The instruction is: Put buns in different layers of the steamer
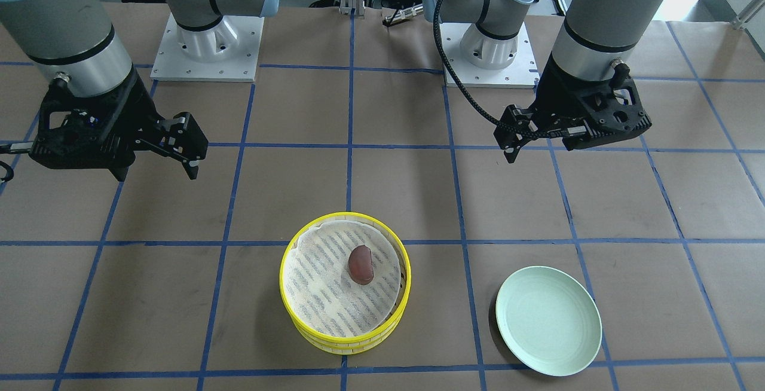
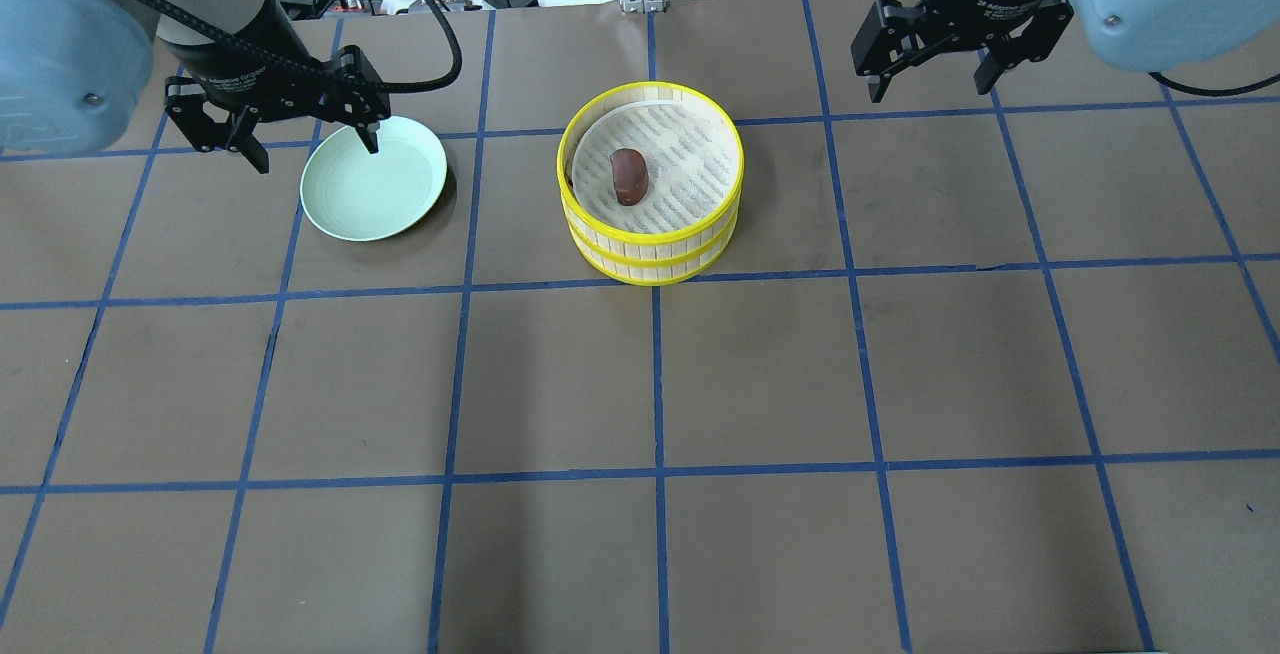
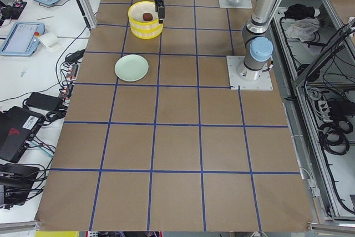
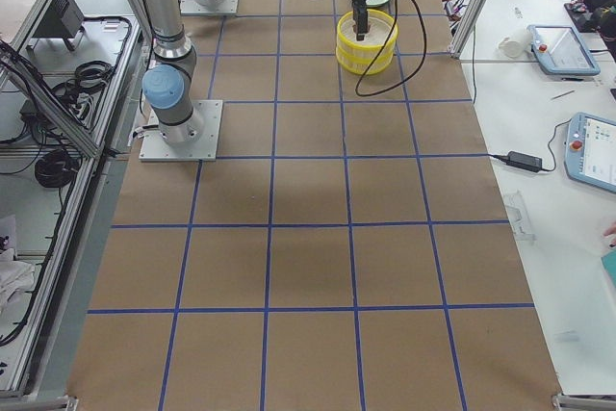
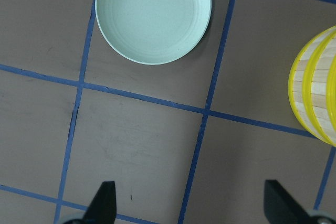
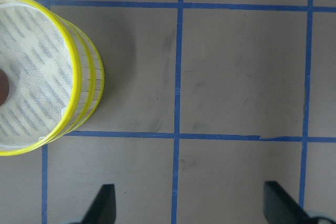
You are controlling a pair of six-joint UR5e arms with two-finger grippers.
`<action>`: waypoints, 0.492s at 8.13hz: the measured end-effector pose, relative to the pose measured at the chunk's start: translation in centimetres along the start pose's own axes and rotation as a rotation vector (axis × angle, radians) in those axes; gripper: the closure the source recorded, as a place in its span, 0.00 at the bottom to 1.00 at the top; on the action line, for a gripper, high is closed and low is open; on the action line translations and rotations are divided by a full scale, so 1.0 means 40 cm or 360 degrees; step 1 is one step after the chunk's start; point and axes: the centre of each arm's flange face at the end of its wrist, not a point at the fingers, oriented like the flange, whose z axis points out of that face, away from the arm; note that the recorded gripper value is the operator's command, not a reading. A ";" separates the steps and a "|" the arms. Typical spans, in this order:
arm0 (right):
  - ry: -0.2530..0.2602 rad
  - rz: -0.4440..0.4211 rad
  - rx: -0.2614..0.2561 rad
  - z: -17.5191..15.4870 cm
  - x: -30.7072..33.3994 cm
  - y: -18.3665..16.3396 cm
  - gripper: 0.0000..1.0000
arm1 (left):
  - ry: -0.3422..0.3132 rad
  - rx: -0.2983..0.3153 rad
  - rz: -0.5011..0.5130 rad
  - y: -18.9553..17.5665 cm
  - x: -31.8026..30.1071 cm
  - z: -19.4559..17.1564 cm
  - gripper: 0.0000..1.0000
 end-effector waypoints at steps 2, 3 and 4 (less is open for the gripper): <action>0.0006 -0.0018 0.0031 -0.030 -0.018 0.016 0.00 | 0.0002 -0.0018 0.0035 0.008 0.000 0.009 0.00; 0.0009 -0.0023 0.0031 -0.030 -0.021 0.017 0.00 | 0.0003 -0.0022 0.0043 0.012 0.003 0.012 0.00; 0.0012 -0.0026 0.0028 -0.028 -0.021 0.016 0.00 | 0.0005 -0.0022 0.0048 0.014 0.006 0.013 0.00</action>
